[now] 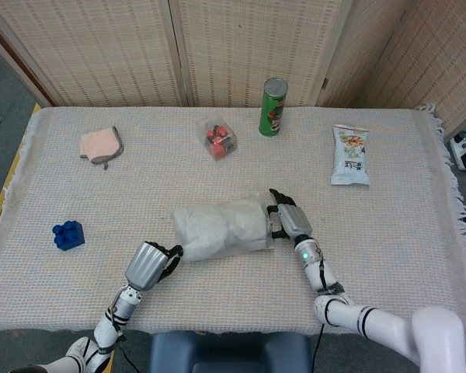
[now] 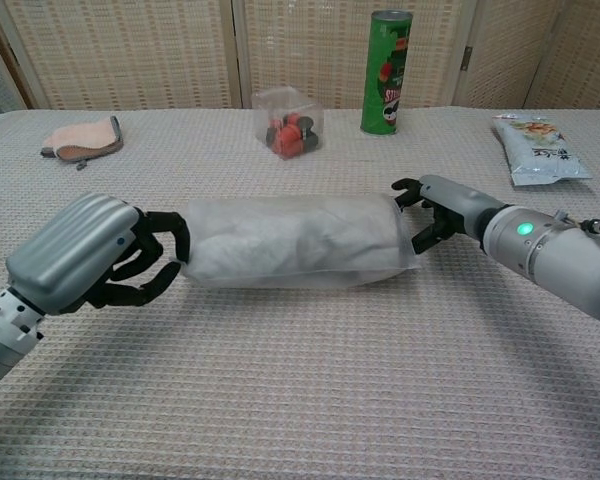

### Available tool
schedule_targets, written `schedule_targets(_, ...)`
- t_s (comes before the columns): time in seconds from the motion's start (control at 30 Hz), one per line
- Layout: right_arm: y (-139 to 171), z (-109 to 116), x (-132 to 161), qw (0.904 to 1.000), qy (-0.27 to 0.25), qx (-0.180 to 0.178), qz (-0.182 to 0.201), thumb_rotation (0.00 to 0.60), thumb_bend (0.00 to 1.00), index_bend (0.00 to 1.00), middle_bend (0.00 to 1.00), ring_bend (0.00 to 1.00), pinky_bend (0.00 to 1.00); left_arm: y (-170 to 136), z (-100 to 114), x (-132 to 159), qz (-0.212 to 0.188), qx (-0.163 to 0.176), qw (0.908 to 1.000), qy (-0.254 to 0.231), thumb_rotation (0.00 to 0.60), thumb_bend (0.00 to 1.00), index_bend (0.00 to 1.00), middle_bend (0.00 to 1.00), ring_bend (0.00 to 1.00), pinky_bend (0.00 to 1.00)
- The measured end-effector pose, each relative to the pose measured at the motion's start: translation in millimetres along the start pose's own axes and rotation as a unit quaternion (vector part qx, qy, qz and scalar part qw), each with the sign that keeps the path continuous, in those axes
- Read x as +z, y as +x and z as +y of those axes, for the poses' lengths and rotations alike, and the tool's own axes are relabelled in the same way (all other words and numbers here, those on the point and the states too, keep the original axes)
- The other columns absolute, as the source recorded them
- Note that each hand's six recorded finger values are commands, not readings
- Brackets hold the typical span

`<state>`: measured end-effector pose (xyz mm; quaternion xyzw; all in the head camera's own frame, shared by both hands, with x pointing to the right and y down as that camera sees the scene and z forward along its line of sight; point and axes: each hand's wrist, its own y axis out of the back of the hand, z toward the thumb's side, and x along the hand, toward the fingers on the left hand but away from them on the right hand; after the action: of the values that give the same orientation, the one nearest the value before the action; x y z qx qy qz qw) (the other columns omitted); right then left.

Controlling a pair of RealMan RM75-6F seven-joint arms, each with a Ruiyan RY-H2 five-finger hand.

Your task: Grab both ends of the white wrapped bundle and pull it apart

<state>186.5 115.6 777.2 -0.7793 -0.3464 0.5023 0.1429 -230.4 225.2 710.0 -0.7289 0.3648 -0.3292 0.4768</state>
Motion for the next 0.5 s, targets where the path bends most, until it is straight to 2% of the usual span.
schedule_targets(0.2, 3, 14, -11, 0.9999, 0.000, -0.009, -0.008, 0.600, 0.59, 0.73, 0.03, 0.00, 0.00, 0, 1, -10, 0.008, -0.001, 0.9999, 0.012, 0.600, 0.55, 0.73, 1.00, 1.00, 1.00)
schedule_targets(0.5, 22, 61, -32, 0.9990, 0.011, -0.039, -0.015, 0.600, 0.59, 0.73, 0.03, 0.00, 0.00, -4, 10, -43, 0.031, -0.003, 0.9985, 0.045, 0.600, 0.55, 0.73, 1.00, 1.00, 1.00)
